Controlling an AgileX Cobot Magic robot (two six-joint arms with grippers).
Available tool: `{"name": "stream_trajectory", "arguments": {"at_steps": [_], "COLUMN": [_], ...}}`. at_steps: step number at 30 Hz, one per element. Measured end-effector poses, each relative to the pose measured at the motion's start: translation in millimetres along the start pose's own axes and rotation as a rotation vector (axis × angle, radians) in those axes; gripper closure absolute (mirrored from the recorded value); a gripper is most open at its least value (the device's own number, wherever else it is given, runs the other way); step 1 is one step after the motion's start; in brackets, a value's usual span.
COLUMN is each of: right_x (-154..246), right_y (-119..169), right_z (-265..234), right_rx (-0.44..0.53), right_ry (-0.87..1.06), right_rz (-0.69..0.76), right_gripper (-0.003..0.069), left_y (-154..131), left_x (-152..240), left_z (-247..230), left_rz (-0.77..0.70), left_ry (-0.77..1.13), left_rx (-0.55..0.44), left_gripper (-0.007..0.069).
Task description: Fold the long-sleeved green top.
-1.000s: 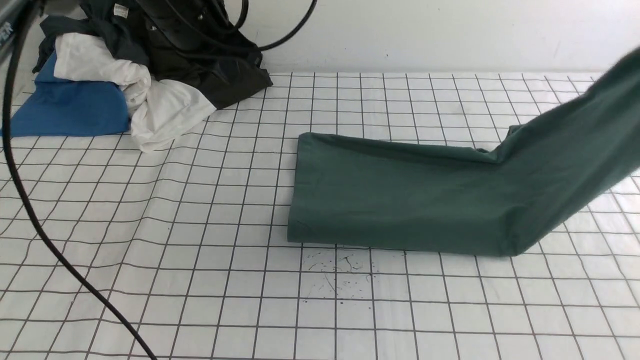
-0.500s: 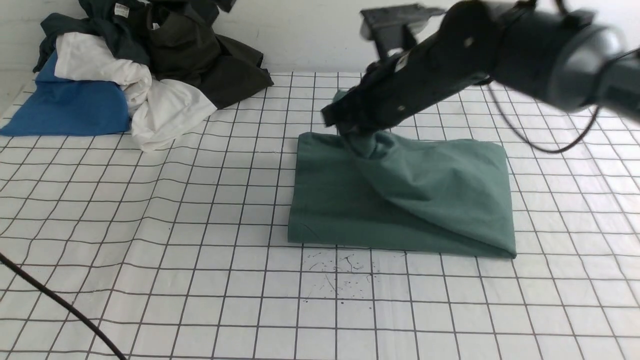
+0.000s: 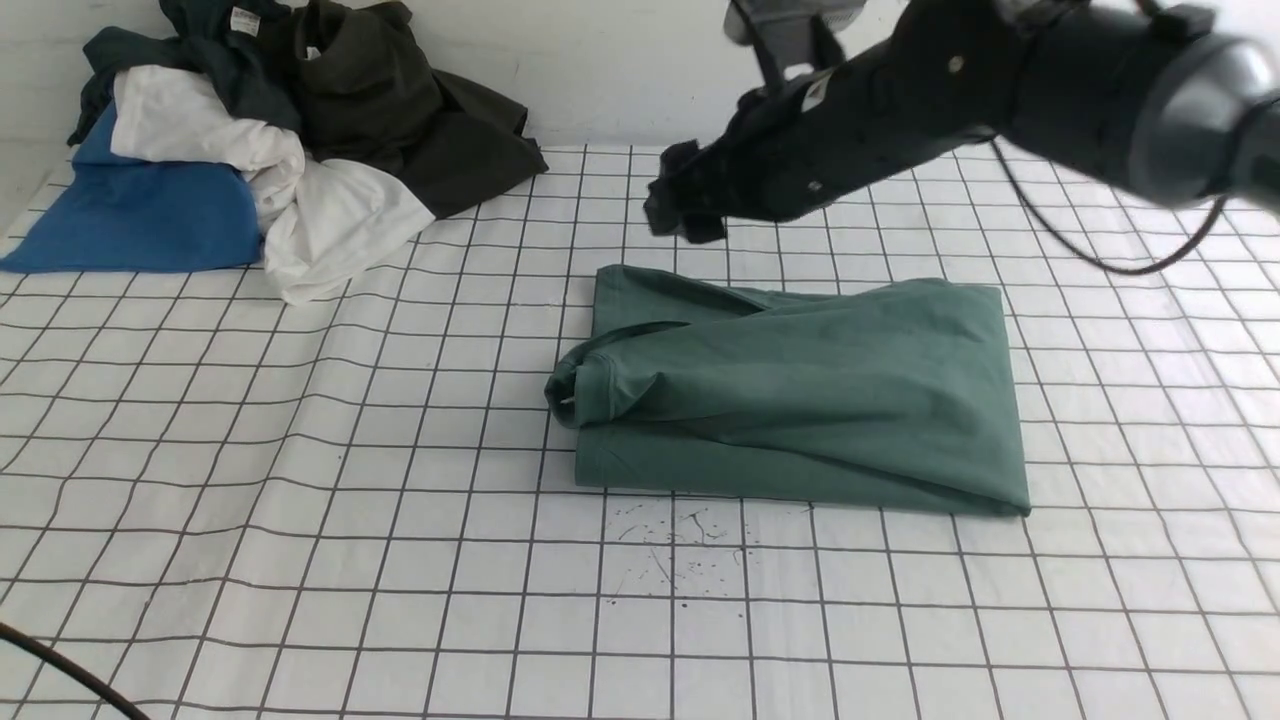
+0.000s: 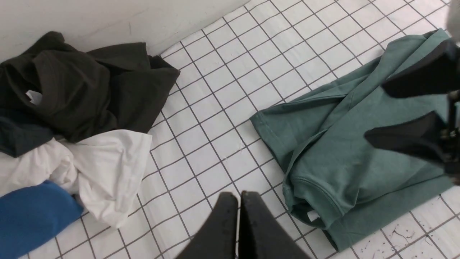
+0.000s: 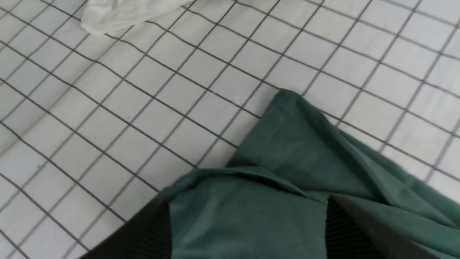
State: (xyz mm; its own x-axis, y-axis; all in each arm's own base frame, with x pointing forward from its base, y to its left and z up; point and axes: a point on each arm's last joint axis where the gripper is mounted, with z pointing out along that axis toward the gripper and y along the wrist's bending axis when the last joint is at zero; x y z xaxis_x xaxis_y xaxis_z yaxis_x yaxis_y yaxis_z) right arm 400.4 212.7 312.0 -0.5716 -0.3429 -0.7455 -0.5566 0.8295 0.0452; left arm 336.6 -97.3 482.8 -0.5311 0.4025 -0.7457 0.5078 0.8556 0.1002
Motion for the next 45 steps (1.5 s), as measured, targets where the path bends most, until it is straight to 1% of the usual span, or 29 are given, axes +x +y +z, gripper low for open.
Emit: {"name": "stream_trajectory", "arguments": {"at_steps": [3,5,7,8,9,11,12,13,14,15,17,18,19,21,23,26,27,28,29,30,31,32,35,36,38,39,40,41,45], "right_x": [2.2,12.4,20.6,27.2,28.1,37.1,43.6,44.5,52.5,58.0,69.3,70.4,79.5,86.1,97.3,95.3,94.7,88.6,86.4,74.1,70.1,57.2,22.1,18.1,-2.8,-7.1,-12.4,-13.6,-4.2], "right_y": [-10.5,-22.7,-28.9,-33.0,-33.5,-36.6,-36.4,-36.3,-33.7,-31.7,-25.8,-25.0,-20.2,-16.8,-13.2,-12.9,-12.8,-12.3,-12.1,-11.9,-11.5,-11.1,-6.8,-6.0,0.6,2.8,7.1,10.1,22.8], "right_z": [-13.9,-19.7,-19.5,-16.5,-15.9,-3.7,7.5,9.3,25.4,36.4,59.6,62.0,79.6,91.1,107.5,104.8,104.0,94.4,91.1,72.5,66.5,45.9,-19.0,-28.3,-87.9,-105.1,-133.8,-149.1,-206.2], "right_rx": [0.044,0.096,0.112,0.116,0.117,0.11,0.091,0.088,0.05,0.025,-0.017,-0.023,-0.047,-0.057,-0.066,-0.067,-0.068,-0.065,-0.064,-0.05,-0.047,-0.029,0.012,0.016,0.038,0.042,0.043,0.037,0.008], "right_ry": [0.054,0.182,0.265,0.324,0.331,0.391,0.417,0.421,0.445,0.457,0.476,0.477,0.485,0.494,0.513,0.511,0.51,0.505,0.504,0.48,0.469,0.433,0.292,0.272,0.142,0.106,0.046,0.012,-0.122], "right_rz": [-0.047,-0.09,-0.098,-0.095,-0.096,-0.087,-0.071,-0.068,-0.034,-0.014,0.011,0.015,0.022,0.021,0.018,0.016,0.014,0.001,-0.001,-0.03,-0.035,-0.062,-0.107,-0.111,-0.131,-0.135,-0.139,-0.142,-0.159], "right_gripper": [0.0146,0.0233,0.0293,0.0361,0.037,0.0478,0.0533,0.0559,0.0613,0.0638,0.0662,0.0664,0.0669,0.0671,0.0672,0.0672,0.0672,0.0672,0.0672,0.0672,0.0672,0.0672,0.0673,0.0673,0.0673,0.0673,0.0673,0.0673,0.0673], "left_y": [-1.3,-5.4,-8.7,-11.8,-13.0,-19.7,-23.7,-25.1,-30.5,-34.1,-40.3,-41.2,-46.7,-50.5,-59.4,-66.3,-67.1,-71.2,-71.5,-76.4,-76.7,-80.1,-87.1,-88.5,-93.6,-95.4,-97.2,-98.2,-101.4], "left_x": [1.0,7.0,14.4,20.4,23.0,40.3,53.5,55.7,72.9,84.6,106.3,110.9,130.1,142.1,177.6,208.4,211.1,229.4,231.2,252.1,252.5,266.2,291.0,295.4,312.1,317.8,324.9,329.7,341.4], "left_z": [-6.4,-21.6,-29.0,-38.4,-40.8,-52.6,-54.8,-58.9,-63.4,-65.1,-67.3,-64.8,-66.5,-70.4,-72.4,-80.4,-81.0,-85.3,-86.0,-90.9,-93.4,-99.9,-110.9,-112.7,-117.2,-118.8,-118.4,-117.1,-116.7], "left_rz": [-0.009,-0.015,-0.017,-0.017,-0.018,-0.023,-0.028,-0.028,-0.034,-0.039,-0.047,-0.05,-0.059,-0.062,-0.089,-0.111,-0.115,-0.131,-0.132,-0.154,-0.152,-0.168,-0.2,-0.208,-0.232,-0.235,-0.237,-0.237,-0.235], "left_ry": [-0.006,-0.012,-0.001,0.0,0.003,0.028,0.059,0.055,0.086,0.109,0.146,0.161,0.187,0.188,0.209,0.179,0.18,0.154,0.145,0.109,0.095,0.049,-0.048,-0.07,-0.139,-0.16,-0.177,-0.182,-0.211], "left_rx": [-0.002,-0.003,0.0,0.0,0.001,0.008,0.016,0.016,0.024,0.03,0.039,0.042,0.048,0.046,0.035,-0.007,-0.007,-0.033,-0.039,-0.066,-0.071,-0.095,-0.13,-0.134,-0.146,-0.149,-0.152,-0.154,-0.158], "left_gripper": [0.0633,0.0633,0.0633,0.0633,0.0633,0.0633,0.0633,0.0633,0.0633,0.0633,0.0632,0.0632,0.0632,0.0632,0.0632,0.0632,0.0632,0.0632,0.0632,0.0632,0.0632,0.0632,0.0632,0.0632,0.0632,0.0632,0.0632,0.0632,0.0632]}}
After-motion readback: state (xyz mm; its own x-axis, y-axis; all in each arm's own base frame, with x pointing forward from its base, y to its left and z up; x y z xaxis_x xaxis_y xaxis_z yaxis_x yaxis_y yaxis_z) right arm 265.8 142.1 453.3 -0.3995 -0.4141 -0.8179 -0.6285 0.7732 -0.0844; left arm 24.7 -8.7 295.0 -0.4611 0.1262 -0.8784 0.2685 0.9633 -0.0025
